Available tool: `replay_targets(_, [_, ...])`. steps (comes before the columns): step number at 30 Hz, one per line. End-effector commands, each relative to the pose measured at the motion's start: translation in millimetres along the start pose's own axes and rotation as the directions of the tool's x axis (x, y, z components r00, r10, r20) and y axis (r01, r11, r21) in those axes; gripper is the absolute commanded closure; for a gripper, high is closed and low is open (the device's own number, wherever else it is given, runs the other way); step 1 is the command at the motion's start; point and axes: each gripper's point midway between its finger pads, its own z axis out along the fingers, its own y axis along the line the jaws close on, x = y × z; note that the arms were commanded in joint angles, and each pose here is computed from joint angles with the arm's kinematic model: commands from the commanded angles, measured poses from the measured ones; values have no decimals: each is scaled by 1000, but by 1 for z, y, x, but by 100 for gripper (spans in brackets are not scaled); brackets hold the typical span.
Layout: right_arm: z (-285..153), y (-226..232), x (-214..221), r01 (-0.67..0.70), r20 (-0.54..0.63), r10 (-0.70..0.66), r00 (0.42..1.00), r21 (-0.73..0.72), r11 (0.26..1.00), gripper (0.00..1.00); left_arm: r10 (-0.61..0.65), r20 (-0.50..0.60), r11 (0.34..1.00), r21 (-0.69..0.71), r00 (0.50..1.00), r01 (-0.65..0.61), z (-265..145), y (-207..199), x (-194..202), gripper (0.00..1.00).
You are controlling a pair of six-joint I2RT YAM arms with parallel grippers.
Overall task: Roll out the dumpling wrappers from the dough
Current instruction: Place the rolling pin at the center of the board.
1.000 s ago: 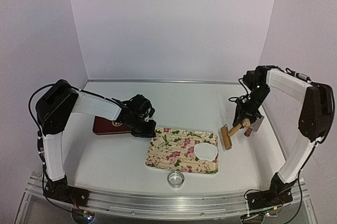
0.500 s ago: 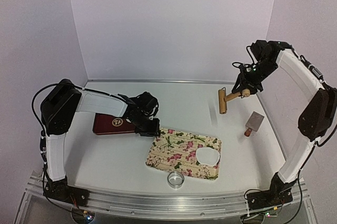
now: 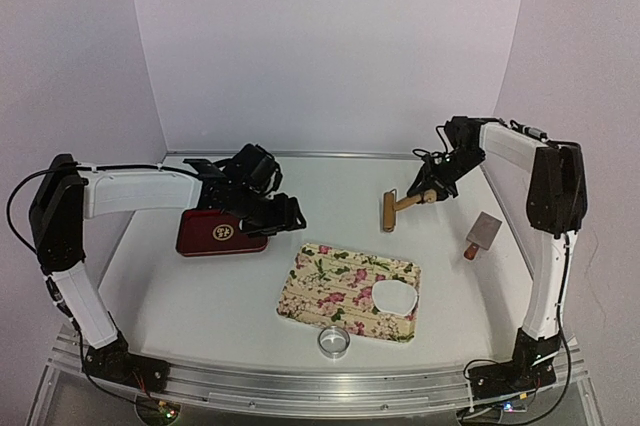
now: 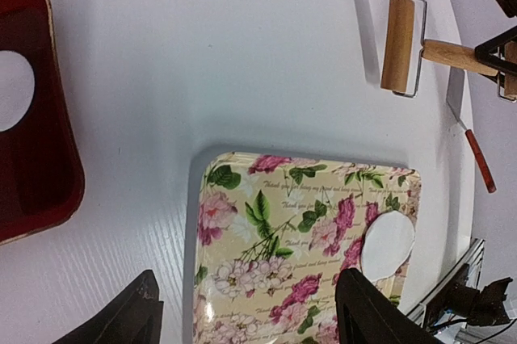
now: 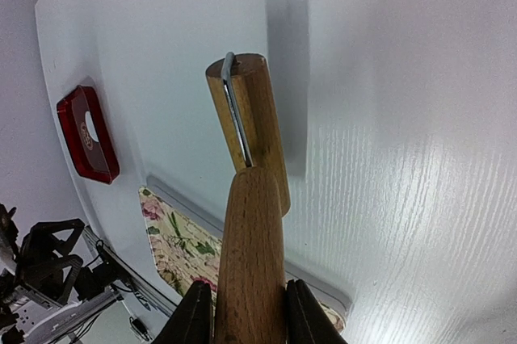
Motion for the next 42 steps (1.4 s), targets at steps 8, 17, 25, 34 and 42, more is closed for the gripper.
replay_targets(8, [26,-40,-6,13,-35,-13,999,4,1000,82,-14,-78,1000,-19,997,12,-14,7,42,27])
replay_targets(17, [29,-93,-20,-6,10,4,1000,222,975,47,-54,-53,998,-20,997,53,-20,14,47,26])
replay_targets(25, [-8,-113,-30,8,96,-49,994,393,919,17,-28,-65,998,-59,997,24,-14,14,41,25])
replay_targets(34, [-82,-63,-18,84,233,-189,954,398,914,11,-89,-42,993,-86,995,85,-21,14,33,23])
replay_targets(42, [-48,25,77,240,129,-282,951,273,932,16,-63,-67,996,-72,996,58,-29,29,30,23])
